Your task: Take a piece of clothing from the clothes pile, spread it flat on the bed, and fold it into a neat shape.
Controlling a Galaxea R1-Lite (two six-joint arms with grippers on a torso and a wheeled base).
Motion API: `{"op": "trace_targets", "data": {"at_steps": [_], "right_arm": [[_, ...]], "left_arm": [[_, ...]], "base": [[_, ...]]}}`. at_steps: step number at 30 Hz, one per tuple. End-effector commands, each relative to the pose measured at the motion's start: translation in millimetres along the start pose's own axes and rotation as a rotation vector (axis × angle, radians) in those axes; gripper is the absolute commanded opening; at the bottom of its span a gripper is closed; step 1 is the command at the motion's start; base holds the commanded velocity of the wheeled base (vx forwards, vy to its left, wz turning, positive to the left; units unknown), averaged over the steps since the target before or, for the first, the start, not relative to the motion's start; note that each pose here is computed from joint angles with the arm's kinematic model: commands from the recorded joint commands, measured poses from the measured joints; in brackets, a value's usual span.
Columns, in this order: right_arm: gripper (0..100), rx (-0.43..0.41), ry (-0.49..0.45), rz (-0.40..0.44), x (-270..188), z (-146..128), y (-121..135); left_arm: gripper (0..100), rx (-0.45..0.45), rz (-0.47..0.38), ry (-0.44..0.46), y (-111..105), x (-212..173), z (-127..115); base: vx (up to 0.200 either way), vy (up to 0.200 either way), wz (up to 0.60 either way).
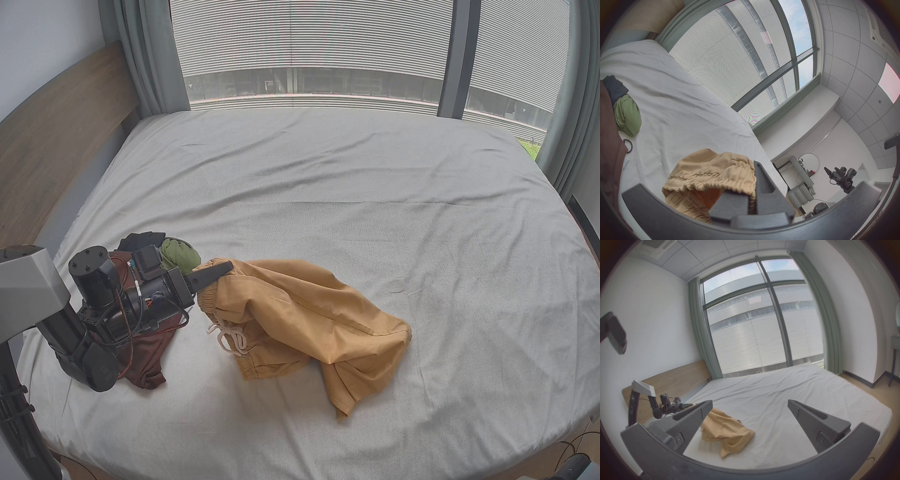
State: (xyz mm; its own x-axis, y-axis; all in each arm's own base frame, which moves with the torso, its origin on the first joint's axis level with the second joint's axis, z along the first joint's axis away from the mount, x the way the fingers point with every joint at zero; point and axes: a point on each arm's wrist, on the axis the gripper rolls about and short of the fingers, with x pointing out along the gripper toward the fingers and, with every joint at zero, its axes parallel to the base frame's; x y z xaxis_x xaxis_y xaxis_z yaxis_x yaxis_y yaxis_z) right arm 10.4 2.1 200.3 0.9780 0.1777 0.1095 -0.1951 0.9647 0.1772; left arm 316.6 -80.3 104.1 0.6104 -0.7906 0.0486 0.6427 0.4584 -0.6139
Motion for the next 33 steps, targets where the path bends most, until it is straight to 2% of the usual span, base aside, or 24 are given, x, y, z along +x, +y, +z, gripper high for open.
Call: {"op": "trace_targets", "data": {"at_steps": [1, 6, 10, 13, 14, 21, 25, 33], "right_arm": [[100, 0.109, 0.255, 0.180, 114.0, 26.6, 23.4], [100, 0.125, 0.303, 0.209, 141.9, 16.0, 25.9], [100, 0.175, 0.377, 0.225, 162.9, -10.7, 24.4], [100, 0.178, 0.391, 0.221, 170.5, -19.8, 23.6], [100, 0.185, 0.408, 0.214, 179.8, -31.1, 22.8], [100, 0.238, 0.452, 0.180, 206.3, -66.1, 17.5], [100, 0.258, 0.471, 0.167, 211.7, -75.8, 13.8], [100, 0.356, 0.583, 0.163, 220.8, -100.1, -13.9]], "left_arm": [[0, 0.028, 0.014, -0.043, 0.2, 4.6, 6.8], [0, 0.035, 0.021, -0.060, 1.1, 6.2, 9.5], [0, 0.039, 0.030, -0.073, 2.5, 7.8, 10.4], [0, 0.038, 0.029, -0.072, 2.5, 8.0, 10.6], [0, 0.038, 0.031, -0.072, 3.3, 8.2, 10.1], [0, 0.024, 0.044, -0.056, 10.6, 10.1, 4.1], [0, 0.025, 0.046, -0.054, 11.4, 10.3, 3.4], [0, 0.031, 0.059, -0.049, 18.3, 12.8, -0.2]], "base": [[0.000, 0.000, 0.00], [0.000, 0.000, 0.00], [0.000, 0.000, 0.00], [0.000, 0.000, 0.00], [0.000, 0.000, 0.00], [0.000, 0.000, 0.00], [0.000, 0.000, 0.00], [0.000, 0.000, 0.00]]}}
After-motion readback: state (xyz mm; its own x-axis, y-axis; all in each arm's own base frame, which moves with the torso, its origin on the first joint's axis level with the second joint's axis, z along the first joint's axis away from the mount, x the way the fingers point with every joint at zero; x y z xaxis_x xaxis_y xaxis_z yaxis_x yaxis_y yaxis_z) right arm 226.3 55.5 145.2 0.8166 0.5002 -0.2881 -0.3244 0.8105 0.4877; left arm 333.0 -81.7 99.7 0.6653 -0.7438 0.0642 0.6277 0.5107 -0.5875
